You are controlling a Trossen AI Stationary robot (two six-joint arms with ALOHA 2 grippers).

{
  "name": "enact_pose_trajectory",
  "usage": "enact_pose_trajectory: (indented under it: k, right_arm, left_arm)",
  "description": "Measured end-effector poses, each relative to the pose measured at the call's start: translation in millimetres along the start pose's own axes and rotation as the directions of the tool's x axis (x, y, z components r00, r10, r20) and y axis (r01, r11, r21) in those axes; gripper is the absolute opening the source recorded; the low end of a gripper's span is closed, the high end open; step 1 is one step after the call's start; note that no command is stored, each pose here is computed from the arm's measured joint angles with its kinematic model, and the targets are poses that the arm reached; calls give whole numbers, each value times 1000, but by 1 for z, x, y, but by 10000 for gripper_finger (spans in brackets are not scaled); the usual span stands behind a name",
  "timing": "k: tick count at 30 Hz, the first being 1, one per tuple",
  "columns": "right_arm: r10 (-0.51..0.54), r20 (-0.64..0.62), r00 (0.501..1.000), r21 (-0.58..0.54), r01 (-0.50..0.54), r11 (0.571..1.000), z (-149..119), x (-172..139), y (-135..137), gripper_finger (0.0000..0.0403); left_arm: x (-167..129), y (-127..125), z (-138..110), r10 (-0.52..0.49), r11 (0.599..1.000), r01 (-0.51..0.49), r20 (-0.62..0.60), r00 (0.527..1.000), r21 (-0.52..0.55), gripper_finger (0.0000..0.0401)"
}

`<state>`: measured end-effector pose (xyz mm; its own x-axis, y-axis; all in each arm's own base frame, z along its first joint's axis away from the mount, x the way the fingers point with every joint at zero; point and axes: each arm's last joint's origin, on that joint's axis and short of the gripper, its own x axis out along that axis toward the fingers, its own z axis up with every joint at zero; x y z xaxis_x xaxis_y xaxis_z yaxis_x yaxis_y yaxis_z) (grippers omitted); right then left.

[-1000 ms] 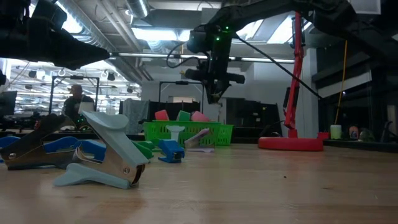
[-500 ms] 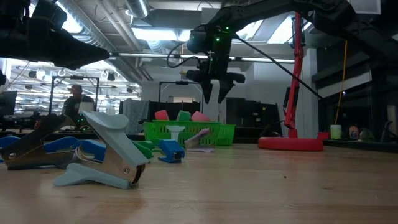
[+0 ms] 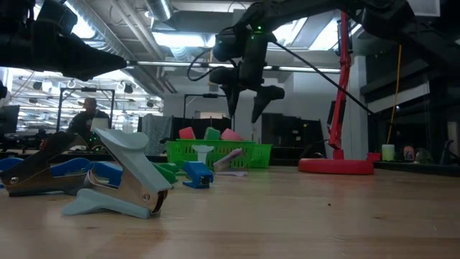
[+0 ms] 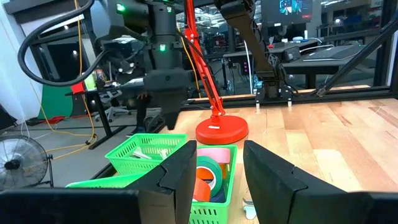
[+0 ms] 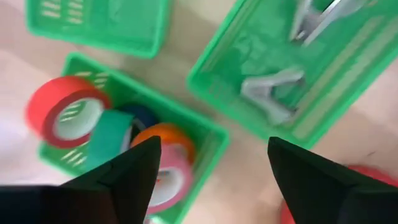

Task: Pick and place Stapler, Stapler remover, tape
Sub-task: Put the violet staple remover into the right green bin

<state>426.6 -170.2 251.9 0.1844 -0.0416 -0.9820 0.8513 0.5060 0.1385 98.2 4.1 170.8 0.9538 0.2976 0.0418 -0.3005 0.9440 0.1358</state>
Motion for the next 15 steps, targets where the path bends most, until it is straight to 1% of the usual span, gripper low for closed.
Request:
enact_pose_trajectory:
  k: [2, 4, 11, 15]
  right_arm:
    - [21, -16, 1000, 13, -21, 1000, -7, 0, 9, 292]
    - [34, -12, 999, -15, -34, 999, -16, 1, 21, 287]
    - [60, -11, 998, -162, -61, 985, -61, 1, 69, 279]
    - [67, -26, 997, -272, -72, 960, -92, 0, 93, 279]
  left_arm:
    - [0, 0, 0, 0, 1000, 0, 0, 1000, 0, 128]
    - [0, 0, 0, 0, 1000, 0, 0, 1000, 0, 127]
    - [0, 0, 0, 0, 1000, 0, 0, 1000, 0, 127]
    - [0, 0, 0, 0, 1000, 0, 0, 1000, 0, 127]
